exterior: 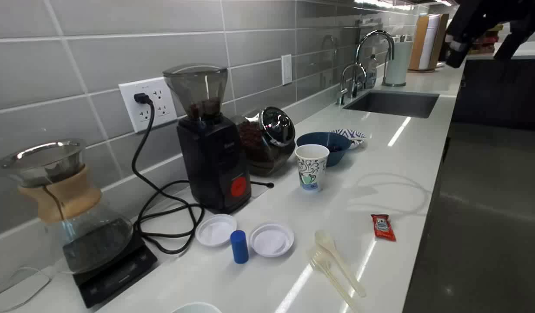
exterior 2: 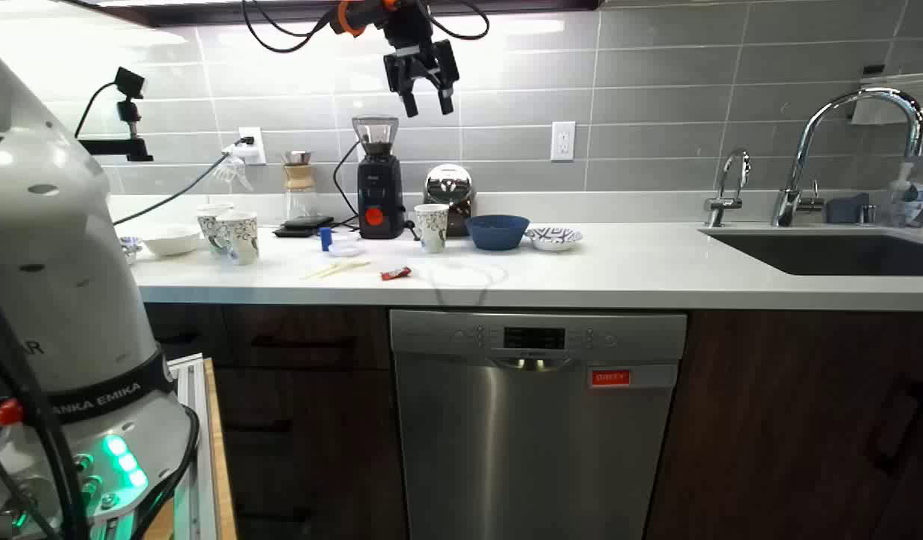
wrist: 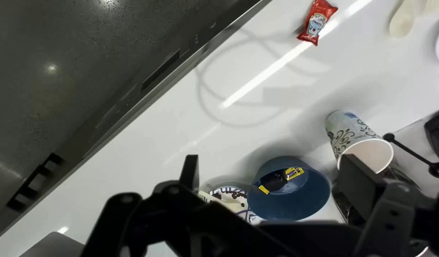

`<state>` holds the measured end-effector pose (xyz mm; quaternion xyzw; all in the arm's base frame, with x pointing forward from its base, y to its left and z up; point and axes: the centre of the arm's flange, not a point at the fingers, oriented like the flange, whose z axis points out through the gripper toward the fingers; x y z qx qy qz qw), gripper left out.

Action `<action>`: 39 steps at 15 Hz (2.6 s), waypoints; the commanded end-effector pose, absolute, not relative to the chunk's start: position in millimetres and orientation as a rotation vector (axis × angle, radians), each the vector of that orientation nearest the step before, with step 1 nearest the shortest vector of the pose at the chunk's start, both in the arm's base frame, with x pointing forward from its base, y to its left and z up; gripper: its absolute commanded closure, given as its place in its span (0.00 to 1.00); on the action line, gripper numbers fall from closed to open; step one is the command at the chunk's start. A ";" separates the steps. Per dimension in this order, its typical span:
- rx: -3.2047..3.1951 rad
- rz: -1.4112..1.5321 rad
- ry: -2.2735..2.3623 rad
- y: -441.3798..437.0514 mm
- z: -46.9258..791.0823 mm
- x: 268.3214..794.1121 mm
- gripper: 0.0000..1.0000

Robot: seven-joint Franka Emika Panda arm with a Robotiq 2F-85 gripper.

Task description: Move the black and white bowl forwards.

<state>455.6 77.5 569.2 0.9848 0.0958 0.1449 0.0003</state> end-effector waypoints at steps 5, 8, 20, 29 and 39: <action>3.093 0.455 0.301 77.5 569.2 455.6 0.00; 3.093 0.455 0.301 77.5 569.2 455.6 0.00; 3.259 0.615 0.336 105.3 525.9 579.6 0.00; 3.249 0.698 0.137 78.7 459.7 709.3 0.00; 3.139 0.984 -0.013 63.4 386.4 769.7 0.00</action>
